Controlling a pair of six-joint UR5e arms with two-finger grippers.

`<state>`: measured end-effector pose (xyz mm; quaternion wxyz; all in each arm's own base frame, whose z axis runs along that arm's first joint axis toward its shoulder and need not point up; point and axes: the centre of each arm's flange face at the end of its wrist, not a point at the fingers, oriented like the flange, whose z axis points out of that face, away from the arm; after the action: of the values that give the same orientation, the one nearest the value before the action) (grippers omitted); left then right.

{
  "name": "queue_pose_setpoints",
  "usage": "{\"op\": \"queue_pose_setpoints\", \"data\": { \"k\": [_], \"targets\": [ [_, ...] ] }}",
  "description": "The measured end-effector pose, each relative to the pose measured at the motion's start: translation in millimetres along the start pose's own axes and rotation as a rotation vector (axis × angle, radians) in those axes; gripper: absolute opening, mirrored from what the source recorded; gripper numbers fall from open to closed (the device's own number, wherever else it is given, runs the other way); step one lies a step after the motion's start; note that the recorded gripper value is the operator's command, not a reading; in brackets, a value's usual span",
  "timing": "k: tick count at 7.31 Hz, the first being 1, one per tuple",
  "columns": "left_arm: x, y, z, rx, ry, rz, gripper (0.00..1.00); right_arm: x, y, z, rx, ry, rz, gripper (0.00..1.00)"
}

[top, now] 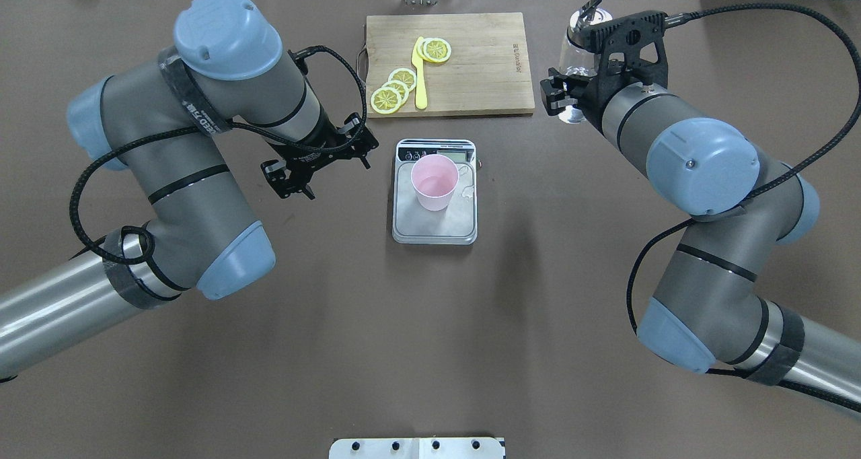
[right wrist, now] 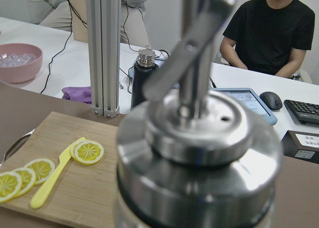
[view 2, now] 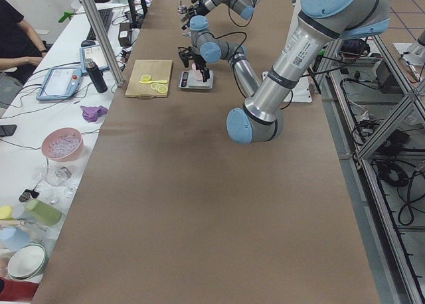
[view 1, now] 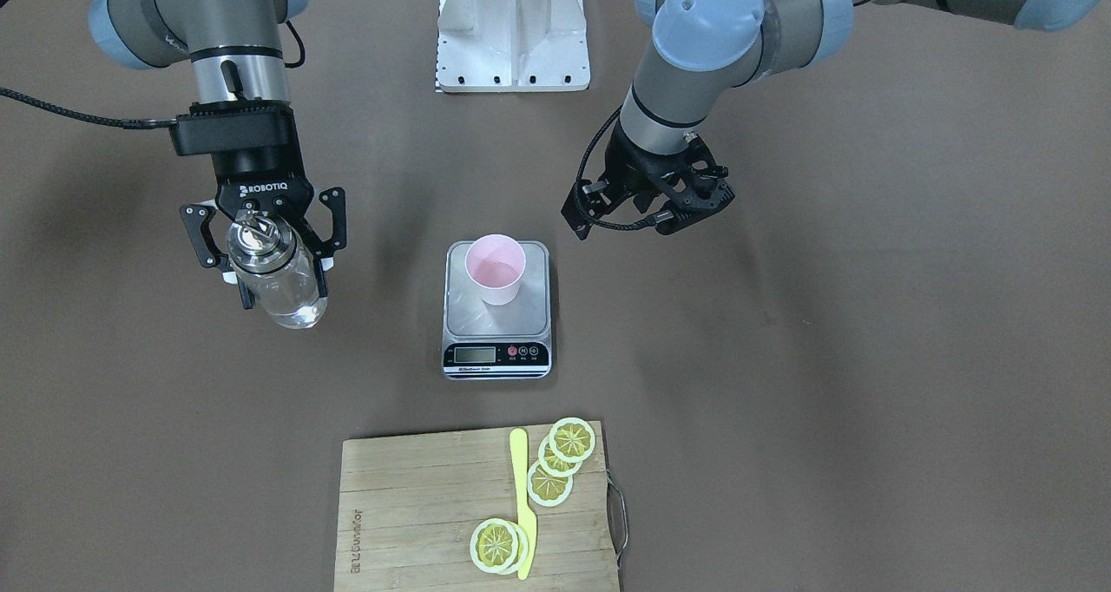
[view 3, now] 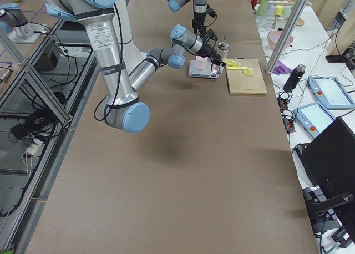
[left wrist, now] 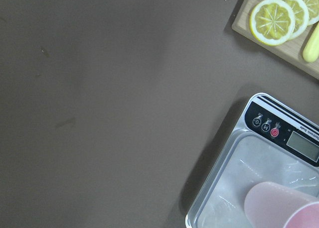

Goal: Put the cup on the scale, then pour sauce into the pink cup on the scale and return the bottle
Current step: 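Lift the sauce bottle with the right gripper toward the pink cup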

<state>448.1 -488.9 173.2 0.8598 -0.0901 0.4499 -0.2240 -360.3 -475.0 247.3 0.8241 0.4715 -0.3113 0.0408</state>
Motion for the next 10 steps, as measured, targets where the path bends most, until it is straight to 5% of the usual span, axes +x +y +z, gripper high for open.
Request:
{"op": "queue_pose_setpoints", "data": {
  "k": [2,5,10],
  "targets": [
    [-4.8,-15.7,-16.3,0.019,0.015,0.013,0.97,-4.0,10.7,3.2,-0.009,0.011,-0.061,0.00],
    [-38.3,-35.7,-32.6,0.047,0.017,0.079,0.97,-25.6,41.4,13.0,-0.047,0.144,-0.219,0.00],
    [-51.1,-42.9,-31.3,0.053,0.007,0.096,0.97,-61.1,81.3,8.9,-0.085,0.346,-0.751,0.00]
  ]
}}
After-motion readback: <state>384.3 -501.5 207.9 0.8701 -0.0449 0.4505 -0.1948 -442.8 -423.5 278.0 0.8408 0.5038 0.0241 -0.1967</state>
